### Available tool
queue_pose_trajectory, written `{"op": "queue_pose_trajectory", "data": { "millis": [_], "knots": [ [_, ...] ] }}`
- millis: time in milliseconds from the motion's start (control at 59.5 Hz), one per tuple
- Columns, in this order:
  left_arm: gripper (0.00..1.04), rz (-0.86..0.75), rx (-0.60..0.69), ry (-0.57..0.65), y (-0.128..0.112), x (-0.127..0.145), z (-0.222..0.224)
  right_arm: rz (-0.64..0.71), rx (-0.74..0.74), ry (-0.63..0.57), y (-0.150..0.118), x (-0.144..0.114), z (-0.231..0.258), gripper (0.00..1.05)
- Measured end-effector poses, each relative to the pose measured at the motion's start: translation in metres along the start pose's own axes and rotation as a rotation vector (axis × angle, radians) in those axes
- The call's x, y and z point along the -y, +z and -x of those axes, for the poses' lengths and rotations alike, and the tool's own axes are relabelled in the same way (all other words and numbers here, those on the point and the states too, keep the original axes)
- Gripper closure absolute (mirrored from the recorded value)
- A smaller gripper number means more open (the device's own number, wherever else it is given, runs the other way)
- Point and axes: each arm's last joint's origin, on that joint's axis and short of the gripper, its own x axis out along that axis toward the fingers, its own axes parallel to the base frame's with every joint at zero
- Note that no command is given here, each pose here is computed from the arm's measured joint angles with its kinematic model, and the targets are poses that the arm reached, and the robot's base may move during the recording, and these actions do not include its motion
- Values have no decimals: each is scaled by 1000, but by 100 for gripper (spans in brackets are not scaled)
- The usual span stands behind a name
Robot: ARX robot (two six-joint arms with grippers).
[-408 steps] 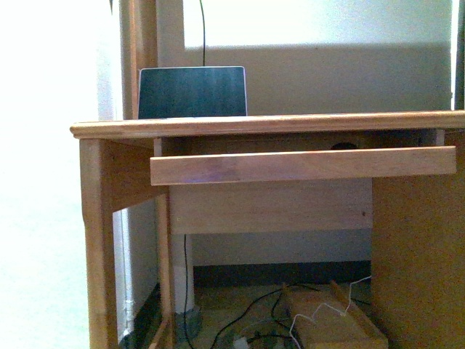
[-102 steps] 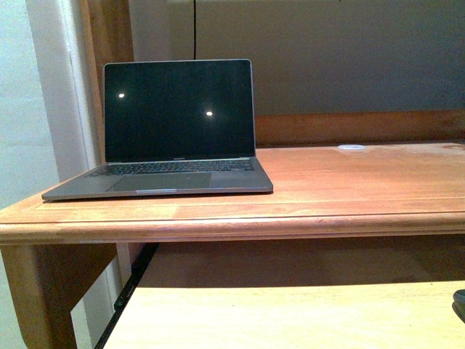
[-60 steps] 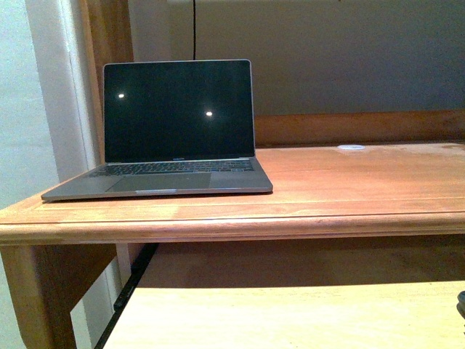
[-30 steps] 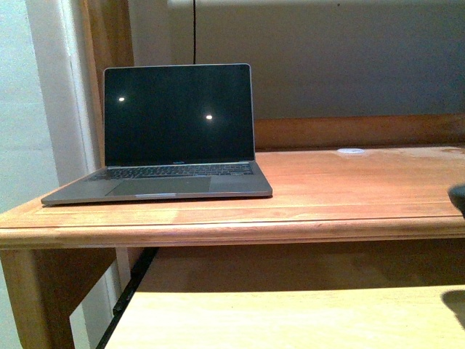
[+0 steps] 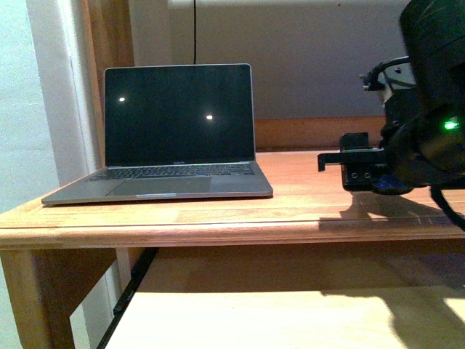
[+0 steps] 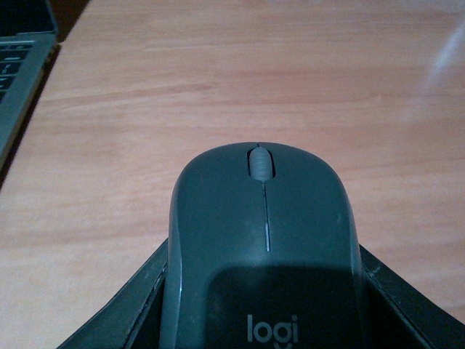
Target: Place mouse
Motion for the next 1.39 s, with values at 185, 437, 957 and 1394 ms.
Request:
{"op": "queue_pose_trajectory", "data": {
  "millis": [185,437,957,1394],
  "knots": [
    [48,0,0,0,0,0,0,9,-14,-65,0,-16,-34,50],
    [11,0,0,0,0,0,0,-5,-8,-65,-4,-24,-43,19],
    [8,0,0,0,0,0,0,-191,225,195,10,62,75,7],
    [8,0,0,0,0,0,0,-15,-6,187,-157,130,173,7]
  ]
}}
